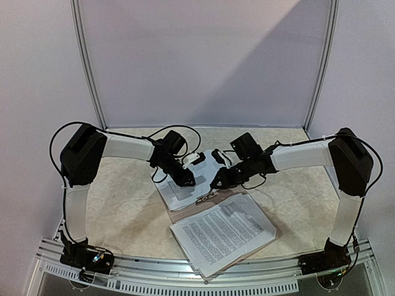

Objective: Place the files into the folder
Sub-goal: Clamp the file and folder together.

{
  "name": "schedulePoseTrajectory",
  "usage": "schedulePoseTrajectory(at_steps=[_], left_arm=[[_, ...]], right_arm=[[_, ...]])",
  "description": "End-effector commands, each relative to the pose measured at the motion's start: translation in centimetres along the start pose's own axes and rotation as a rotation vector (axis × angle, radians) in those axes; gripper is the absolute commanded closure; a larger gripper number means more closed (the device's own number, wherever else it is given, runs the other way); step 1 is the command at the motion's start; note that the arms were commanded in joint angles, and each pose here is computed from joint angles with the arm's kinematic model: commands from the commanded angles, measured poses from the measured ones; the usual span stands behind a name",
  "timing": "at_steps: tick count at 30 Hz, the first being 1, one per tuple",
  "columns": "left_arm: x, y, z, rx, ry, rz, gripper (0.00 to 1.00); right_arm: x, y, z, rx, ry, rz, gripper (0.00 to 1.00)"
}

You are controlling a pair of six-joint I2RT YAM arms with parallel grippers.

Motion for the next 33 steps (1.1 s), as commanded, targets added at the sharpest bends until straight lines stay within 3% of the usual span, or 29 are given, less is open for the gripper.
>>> schedulePoseTrajectory(at_steps=[1, 11, 33], left_arm=[[2.5, 4.1, -0.6, -0.050, 0.033, 0.207, 0.70], [2.6, 4.2, -0.6, -0.046, 0.031, 0.211, 0.70], [3.1, 4.4, -0.9, -0.033, 0.034, 0.229, 0.70]], right_arm=[[0.3, 0.3, 0.0, 0.000, 0.011, 0.025, 0.88], [0.8, 0.9, -1.5, 0.017, 0.099, 0.045, 0.98], [4.5, 7.3, -8.4, 0.112, 0.307, 0.182, 1.00]])
Point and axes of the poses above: each gripper's point midway between its finger pads, its own x axis out along the fingers, its own z axis along the line the jaws close on, y = z × x, the point moved 10 cm from there along -x, back along the fingers, and after that the axes turned 2 degrees about -x, right-handed, at the moved point
